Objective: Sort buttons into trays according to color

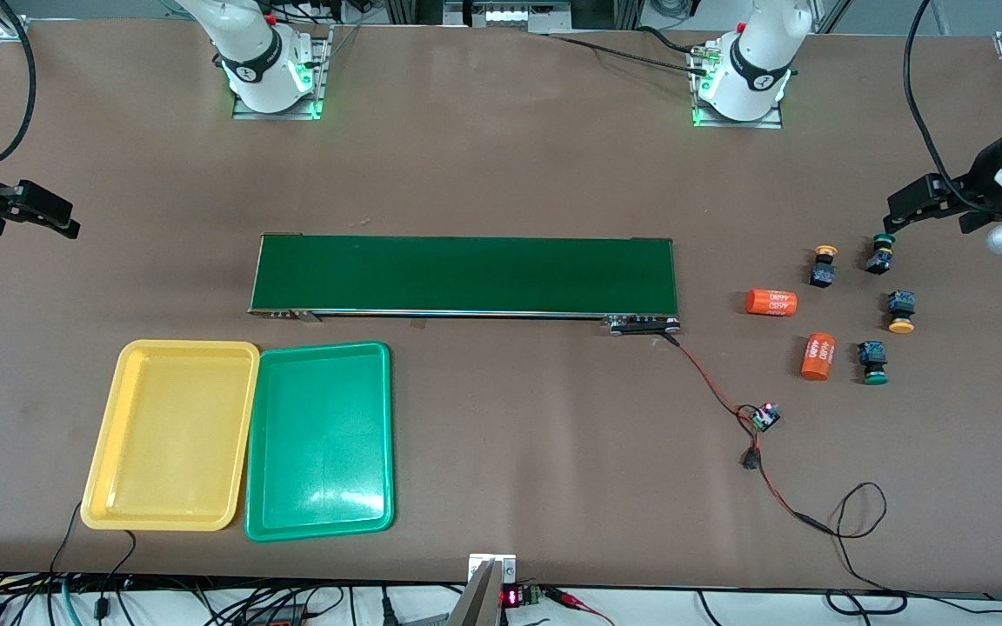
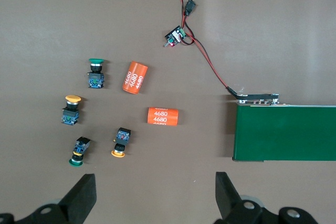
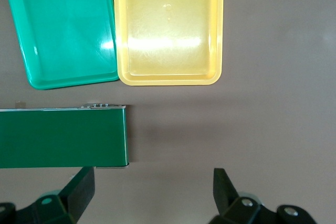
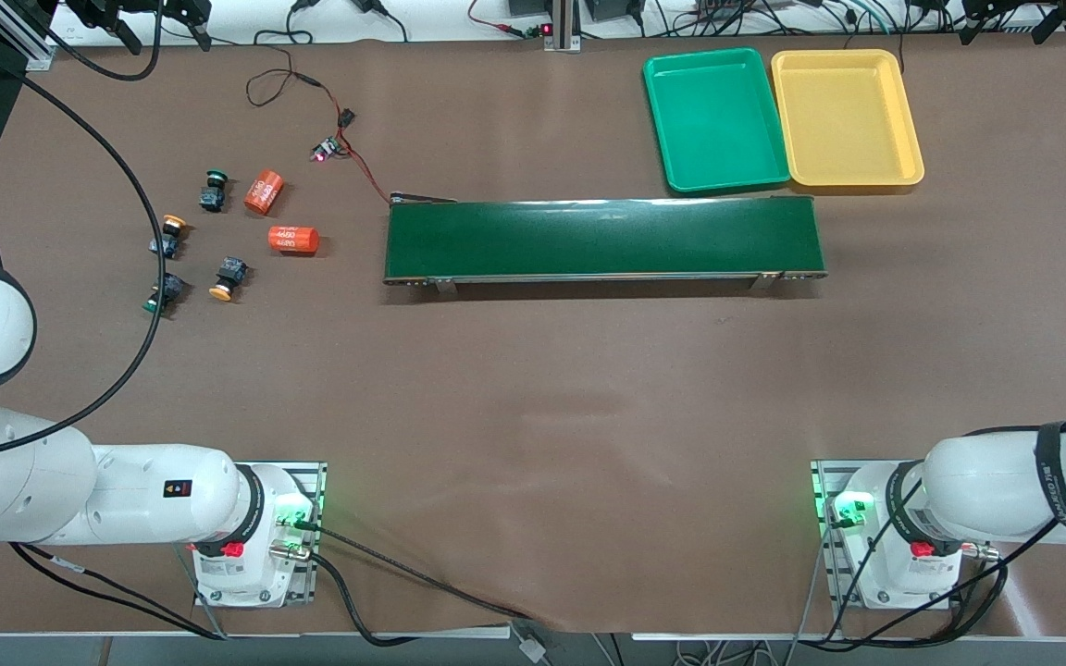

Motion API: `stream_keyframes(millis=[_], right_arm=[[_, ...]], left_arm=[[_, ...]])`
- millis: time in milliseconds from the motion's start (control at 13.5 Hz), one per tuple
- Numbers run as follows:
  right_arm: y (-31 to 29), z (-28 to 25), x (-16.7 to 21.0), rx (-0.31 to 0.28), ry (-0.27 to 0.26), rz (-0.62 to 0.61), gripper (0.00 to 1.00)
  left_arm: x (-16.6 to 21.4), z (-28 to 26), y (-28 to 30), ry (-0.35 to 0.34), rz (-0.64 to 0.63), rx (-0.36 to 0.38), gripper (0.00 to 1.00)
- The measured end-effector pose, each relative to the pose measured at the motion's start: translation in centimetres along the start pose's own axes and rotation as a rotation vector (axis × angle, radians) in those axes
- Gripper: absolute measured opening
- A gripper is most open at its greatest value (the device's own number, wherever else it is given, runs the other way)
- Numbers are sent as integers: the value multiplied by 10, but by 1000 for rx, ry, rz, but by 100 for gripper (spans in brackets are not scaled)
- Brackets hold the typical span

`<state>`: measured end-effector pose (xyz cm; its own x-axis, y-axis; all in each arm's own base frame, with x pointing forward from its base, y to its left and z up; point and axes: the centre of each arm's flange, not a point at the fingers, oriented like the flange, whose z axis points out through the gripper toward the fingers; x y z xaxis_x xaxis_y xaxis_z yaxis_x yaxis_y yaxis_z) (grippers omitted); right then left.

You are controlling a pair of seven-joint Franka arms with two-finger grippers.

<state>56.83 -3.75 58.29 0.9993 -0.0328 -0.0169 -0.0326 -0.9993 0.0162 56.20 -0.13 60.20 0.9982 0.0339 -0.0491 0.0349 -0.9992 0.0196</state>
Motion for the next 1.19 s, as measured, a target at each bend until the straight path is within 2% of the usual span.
stream_keyframes(millis=[593, 1186], right_arm=[[0, -2, 0, 0, 4, 0, 100], [0, -3, 0, 0, 6, 2, 100]], left_arm=[[3, 8, 0, -13, -1, 0, 100], [46, 123, 10, -210, 18, 2, 100]])
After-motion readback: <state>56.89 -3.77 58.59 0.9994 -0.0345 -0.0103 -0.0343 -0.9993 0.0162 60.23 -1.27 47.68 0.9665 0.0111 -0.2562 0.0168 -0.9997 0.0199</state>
